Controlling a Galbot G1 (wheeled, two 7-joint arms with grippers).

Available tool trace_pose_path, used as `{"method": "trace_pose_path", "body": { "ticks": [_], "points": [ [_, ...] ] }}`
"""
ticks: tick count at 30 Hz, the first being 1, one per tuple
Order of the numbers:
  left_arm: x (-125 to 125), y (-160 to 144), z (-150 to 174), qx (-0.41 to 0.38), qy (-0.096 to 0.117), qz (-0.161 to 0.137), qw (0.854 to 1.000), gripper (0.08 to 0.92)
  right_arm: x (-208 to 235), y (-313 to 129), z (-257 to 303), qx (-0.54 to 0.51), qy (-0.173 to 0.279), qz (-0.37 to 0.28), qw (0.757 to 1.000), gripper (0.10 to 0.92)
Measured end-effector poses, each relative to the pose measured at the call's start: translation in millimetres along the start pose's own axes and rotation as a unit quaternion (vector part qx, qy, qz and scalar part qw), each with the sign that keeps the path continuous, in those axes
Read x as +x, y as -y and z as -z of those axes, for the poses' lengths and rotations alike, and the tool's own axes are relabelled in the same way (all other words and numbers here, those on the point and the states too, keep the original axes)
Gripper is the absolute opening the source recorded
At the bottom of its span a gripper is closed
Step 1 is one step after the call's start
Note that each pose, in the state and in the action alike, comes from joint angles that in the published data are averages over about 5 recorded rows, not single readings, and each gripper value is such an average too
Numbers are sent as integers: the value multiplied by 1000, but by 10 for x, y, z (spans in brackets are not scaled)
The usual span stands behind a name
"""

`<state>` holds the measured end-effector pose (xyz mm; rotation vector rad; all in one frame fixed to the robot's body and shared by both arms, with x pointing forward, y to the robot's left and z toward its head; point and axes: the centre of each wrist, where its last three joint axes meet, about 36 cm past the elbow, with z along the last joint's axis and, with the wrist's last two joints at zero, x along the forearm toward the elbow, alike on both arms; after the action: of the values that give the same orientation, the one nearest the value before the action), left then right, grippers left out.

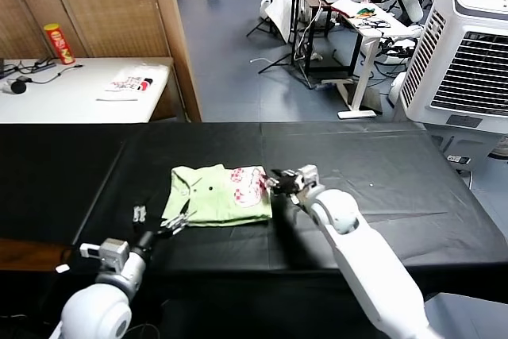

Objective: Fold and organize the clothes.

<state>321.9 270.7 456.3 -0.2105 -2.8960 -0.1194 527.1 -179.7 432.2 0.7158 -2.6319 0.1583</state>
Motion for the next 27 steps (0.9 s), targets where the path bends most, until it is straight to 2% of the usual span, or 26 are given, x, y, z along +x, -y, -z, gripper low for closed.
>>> {"method": "trace_pose_path", "body": {
  "ticks": [4,7,14,19,23,27],
  "points": [
    [-10,25,-56,13,-5,6,1000,798,385,10,-139,13,27,-47,998,681],
    [22,68,-74,26,-13,3,1000,798,726,-58,-288,20,54,-87,995,776],
    [178,75,-27,39,-26,2,999,798,1480,-402,-729,29,124,-153,980,798],
    [295,60,-59,36,-27,18,999,798,1984,-660,-1043,30,155,-191,969,798],
    [394,64,-118,48,-28,29,998,798,2355,-809,-1218,24,157,-225,961,798],
    [528,61,-138,66,-41,27,997,798,2664,-945,-1328,7,132,-258,957,798]
  ]
}}
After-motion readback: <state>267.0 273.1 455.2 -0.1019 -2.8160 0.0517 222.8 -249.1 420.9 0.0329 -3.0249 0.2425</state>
